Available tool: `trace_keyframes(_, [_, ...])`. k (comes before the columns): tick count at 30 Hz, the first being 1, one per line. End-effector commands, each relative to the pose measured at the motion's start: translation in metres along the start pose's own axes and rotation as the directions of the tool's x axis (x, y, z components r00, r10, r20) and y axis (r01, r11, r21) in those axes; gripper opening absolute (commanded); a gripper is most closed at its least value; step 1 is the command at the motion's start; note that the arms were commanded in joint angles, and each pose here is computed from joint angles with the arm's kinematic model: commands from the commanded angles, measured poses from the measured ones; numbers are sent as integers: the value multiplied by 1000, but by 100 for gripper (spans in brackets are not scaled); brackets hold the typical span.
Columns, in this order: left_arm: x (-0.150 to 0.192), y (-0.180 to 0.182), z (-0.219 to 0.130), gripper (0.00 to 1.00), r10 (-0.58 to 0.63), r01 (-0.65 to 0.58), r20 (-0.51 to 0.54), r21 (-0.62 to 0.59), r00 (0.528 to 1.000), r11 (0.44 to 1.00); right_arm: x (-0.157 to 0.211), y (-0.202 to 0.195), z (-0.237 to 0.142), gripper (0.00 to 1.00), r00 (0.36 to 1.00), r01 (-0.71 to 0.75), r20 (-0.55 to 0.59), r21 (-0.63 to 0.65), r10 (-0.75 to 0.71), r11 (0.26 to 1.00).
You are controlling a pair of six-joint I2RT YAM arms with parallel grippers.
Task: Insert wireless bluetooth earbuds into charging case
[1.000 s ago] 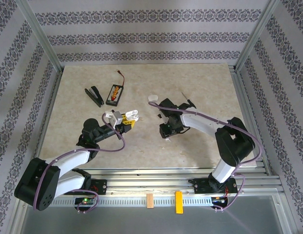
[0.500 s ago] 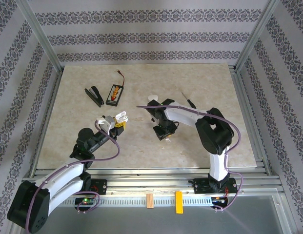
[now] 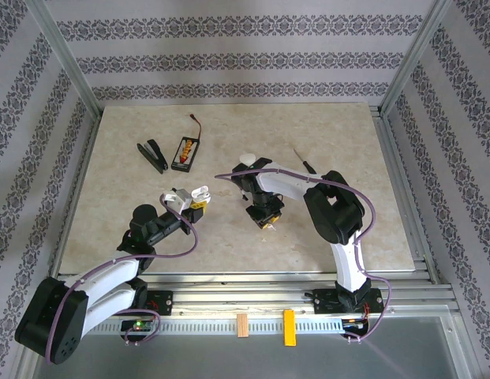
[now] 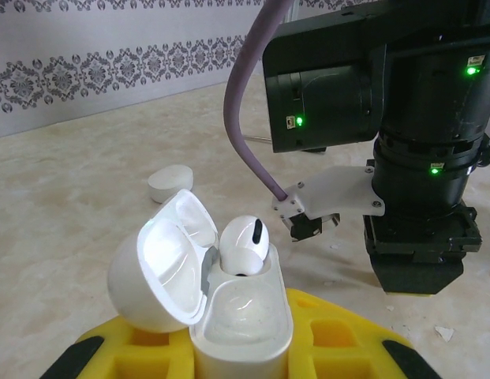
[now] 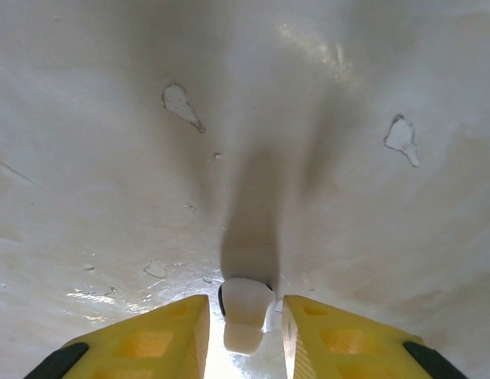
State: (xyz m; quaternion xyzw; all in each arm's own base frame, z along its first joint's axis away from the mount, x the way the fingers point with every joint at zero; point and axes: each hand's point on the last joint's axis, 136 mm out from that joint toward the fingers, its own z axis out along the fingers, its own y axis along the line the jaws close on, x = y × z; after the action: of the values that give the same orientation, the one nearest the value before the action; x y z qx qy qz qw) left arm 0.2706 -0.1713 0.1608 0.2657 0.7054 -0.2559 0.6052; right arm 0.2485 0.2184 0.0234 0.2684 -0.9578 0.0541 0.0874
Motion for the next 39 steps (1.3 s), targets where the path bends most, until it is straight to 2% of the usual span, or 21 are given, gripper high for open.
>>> trace_keyframes(1, [-25, -3, 1, 4, 32, -34, 81, 24, 996, 999, 4, -4, 3, 29, 999, 23, -40, 35, -21, 999])
trace_keyframes(12, [-27, -4, 3, 4, 29, -32, 79, 36, 996, 999, 6, 0, 14, 27, 997, 29, -69, 19, -28, 999])
trace_keyframes(20, [-27, -4, 7, 4, 23, -27, 77, 50, 997, 998, -1, 1, 14, 29, 999, 12, -49, 7, -11, 1000])
trace_keyframes(28, [-28, -6, 10, 4, 14, -20, 82, 65, 997, 998, -2, -2, 18, 23, 999, 15, -47, 20, -14, 1000])
trace_keyframes(34, [-28, -7, 12, 4, 13, -19, 79, 78, 997, 997, -15, -9, -13, 22, 993, -13, 117, 28, 10, 1000])
trace_keyframes(39, [-30, -16, 16, 4, 2, -14, 87, 141, 996, 990, -29, -12, -66, 21, 947, -7, 320, 2, 6, 1000])
